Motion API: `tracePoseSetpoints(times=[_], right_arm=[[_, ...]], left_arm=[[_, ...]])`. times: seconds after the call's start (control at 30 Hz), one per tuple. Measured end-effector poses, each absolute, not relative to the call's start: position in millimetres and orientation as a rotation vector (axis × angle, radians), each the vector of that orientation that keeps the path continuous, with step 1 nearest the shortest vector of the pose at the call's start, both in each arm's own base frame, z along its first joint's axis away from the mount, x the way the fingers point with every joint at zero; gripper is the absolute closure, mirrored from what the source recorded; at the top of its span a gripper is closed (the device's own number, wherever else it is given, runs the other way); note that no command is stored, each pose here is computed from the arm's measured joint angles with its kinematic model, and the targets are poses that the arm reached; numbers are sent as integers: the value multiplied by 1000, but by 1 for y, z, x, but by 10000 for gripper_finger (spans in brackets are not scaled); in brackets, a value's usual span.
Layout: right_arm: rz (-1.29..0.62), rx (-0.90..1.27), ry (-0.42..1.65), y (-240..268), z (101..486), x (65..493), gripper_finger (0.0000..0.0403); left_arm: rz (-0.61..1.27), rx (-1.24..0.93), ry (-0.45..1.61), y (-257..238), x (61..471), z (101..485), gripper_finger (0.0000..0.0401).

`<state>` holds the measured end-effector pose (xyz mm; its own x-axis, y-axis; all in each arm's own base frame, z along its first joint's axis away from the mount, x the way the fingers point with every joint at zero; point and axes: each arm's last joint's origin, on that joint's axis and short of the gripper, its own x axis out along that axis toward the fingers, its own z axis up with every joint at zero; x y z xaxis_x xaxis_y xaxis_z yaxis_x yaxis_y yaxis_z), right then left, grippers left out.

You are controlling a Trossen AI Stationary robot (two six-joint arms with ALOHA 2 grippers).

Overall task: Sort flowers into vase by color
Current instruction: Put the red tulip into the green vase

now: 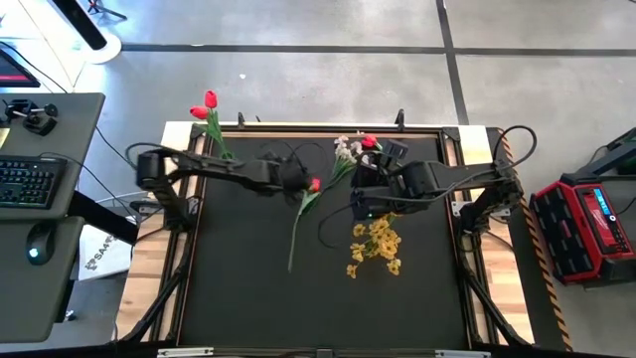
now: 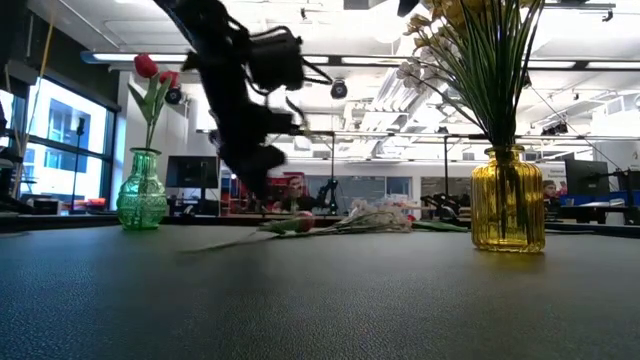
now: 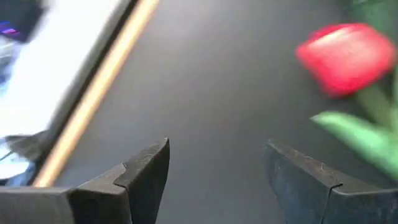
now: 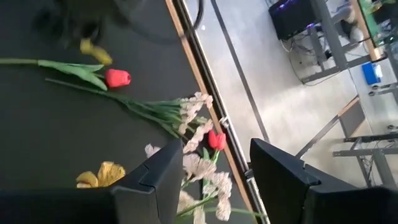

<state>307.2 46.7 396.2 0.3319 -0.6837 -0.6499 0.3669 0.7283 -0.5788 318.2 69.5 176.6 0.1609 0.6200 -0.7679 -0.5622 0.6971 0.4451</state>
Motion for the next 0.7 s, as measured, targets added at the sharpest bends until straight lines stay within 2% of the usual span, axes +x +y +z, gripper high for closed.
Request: tracePoseSetpoints(times=[0.13, 0.23, 0.53, 0.7], right_arm=[[-708, -344, 1022, 49, 396, 306, 231], [-709, -340, 1021, 54, 393, 305, 231], [-683, -389, 1053, 72, 375, 302, 231], [-681, -396, 1062, 72, 372, 302, 231]], left_arm=[[891, 38, 1115, 67, 295, 209, 158], [837, -43, 1047, 55, 287, 209, 158], [638, -302, 697, -2, 280, 143, 158], [591, -328, 777, -4, 296, 121, 165]])
